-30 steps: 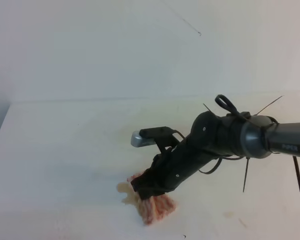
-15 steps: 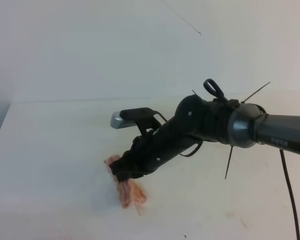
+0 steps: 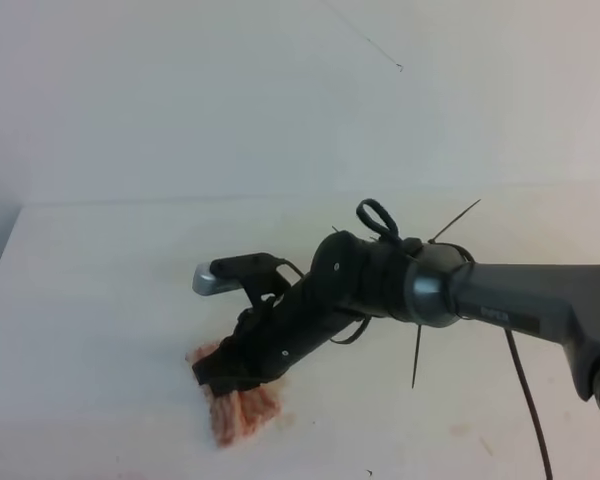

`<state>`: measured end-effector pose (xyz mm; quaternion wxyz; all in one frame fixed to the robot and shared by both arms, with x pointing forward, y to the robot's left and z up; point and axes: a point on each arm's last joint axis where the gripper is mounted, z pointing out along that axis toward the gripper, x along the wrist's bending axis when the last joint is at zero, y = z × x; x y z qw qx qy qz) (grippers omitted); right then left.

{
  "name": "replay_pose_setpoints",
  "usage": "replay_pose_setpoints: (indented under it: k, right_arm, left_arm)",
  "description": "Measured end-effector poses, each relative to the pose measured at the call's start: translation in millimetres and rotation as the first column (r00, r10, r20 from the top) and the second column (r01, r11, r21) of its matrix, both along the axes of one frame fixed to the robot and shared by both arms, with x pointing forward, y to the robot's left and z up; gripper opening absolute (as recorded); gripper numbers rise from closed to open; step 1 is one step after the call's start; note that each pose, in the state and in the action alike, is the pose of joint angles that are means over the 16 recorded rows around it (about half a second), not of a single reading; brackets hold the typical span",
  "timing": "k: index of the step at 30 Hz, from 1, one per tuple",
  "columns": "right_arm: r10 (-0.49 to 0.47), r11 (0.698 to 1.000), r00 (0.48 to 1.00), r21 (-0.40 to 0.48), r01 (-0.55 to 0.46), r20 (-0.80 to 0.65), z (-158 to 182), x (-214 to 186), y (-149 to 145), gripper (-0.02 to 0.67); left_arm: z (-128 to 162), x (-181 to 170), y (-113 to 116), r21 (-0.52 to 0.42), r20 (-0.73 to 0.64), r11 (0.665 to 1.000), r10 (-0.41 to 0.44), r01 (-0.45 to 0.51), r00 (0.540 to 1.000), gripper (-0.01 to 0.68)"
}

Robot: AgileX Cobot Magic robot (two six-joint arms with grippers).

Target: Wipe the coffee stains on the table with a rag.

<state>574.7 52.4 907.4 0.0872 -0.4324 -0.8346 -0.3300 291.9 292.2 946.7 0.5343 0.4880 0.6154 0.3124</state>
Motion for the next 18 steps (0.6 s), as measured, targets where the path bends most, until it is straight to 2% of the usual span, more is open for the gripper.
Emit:
replay_pose_setpoints:
  k: [6, 18]
  right_arm:
    - [-0.049, 0.998, 0.998, -0.039, 0.047, -0.05, -14.5, 11.4, -11.7, 0.035]
    - [-0.123, 0.977, 0.991, -0.179, 0.112, -0.054, -5.5, 42.6, -64.6, 0.034]
  left_arm:
    - [0.0, 0.0, 0.0, 0.0, 0.0, 1.0, 0.0, 0.0, 1.0, 0.001]
    - [0.0, 0.0, 0.0, 0.0, 0.0, 1.0, 0.0, 0.0, 1.0, 0.001]
